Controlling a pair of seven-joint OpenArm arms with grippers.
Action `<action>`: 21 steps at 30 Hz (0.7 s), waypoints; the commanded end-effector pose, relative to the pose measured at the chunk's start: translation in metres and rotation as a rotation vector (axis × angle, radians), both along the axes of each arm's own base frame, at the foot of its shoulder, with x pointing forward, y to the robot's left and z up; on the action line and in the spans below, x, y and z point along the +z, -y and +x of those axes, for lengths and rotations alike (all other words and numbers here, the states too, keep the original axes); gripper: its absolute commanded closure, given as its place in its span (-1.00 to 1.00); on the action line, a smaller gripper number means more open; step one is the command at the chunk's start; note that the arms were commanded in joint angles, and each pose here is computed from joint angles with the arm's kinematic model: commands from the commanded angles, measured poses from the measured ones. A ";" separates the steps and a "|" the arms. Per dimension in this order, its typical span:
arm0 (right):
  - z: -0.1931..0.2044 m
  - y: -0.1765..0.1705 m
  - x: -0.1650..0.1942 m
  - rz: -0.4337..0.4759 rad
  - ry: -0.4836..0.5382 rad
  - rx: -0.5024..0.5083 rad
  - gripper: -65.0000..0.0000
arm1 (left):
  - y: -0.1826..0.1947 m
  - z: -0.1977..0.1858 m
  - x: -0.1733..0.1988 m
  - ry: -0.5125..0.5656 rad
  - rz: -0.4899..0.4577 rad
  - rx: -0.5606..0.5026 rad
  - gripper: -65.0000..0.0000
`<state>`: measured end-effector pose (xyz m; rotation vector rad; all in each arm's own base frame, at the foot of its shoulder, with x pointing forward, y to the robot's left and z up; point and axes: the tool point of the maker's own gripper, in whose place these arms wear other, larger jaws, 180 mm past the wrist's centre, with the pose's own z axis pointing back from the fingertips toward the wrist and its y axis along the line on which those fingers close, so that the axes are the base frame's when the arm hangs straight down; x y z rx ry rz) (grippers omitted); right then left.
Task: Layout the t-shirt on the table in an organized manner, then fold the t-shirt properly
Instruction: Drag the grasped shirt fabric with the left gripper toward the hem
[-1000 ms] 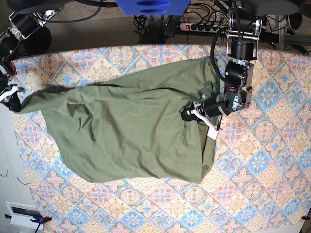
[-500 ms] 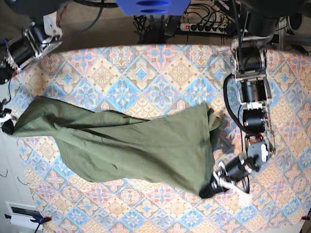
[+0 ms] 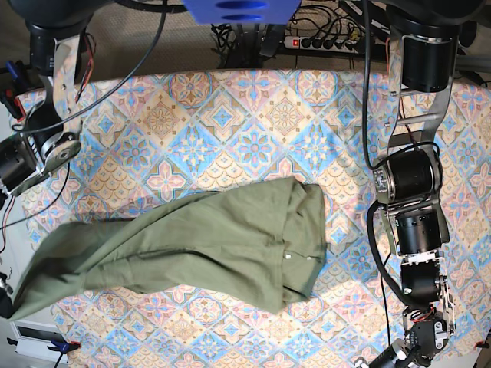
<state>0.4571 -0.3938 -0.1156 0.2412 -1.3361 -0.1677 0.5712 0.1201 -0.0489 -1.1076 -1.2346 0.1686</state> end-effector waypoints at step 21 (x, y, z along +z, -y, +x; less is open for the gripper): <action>-0.034 0.001 -0.029 -0.065 -0.030 0.002 0.99 | 0.055 -0.098 -0.277 -0.439 0.108 -0.050 -0.17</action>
